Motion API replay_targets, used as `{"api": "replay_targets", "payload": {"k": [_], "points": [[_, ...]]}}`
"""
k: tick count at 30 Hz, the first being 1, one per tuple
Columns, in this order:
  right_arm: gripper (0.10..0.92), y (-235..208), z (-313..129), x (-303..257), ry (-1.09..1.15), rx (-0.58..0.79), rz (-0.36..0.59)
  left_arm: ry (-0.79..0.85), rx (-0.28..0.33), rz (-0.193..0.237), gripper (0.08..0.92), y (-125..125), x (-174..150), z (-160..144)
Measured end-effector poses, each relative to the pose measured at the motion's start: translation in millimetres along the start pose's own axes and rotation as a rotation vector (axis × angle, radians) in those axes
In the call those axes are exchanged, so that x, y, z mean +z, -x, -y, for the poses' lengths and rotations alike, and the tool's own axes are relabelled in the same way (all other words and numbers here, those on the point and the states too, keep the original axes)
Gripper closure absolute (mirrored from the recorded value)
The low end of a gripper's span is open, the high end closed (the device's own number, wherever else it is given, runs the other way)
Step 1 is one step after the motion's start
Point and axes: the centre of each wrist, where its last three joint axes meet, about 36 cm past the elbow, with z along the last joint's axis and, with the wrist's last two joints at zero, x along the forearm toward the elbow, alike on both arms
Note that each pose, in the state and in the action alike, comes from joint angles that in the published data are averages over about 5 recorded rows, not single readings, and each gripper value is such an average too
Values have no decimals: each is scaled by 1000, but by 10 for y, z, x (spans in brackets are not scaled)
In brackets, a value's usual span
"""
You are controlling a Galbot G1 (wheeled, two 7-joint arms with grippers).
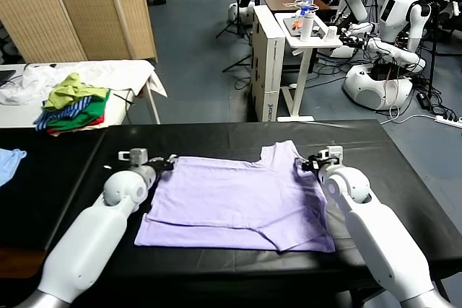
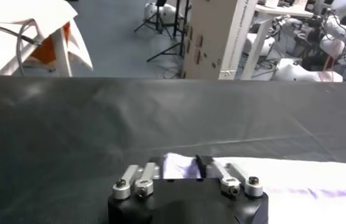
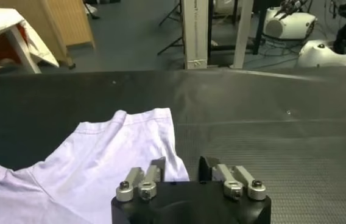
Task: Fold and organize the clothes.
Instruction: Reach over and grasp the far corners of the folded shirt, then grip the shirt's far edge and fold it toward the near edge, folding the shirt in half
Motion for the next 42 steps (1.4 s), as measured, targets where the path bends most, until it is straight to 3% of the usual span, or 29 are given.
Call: {"api": "replay_targets", "payload": {"k": [5,9,17,28,42], "points": [[817,-16,-19,29,1,-26,50,-3,-3,12,852,-22,-12,-17],[863,-71,-22,33,16,-51,107,-9,-4,25,852,-66,-24,-20],[879,-254,43,16,36,-73,151,-8,-7,58,852,-304,-18,-87],[882,-568,103,78,7,-88,149,1,-19,105,852,-937,232,-223],[882,-1292,-27,201,-113,-112,111,32,20,141,852,-1680,484,69]]}}
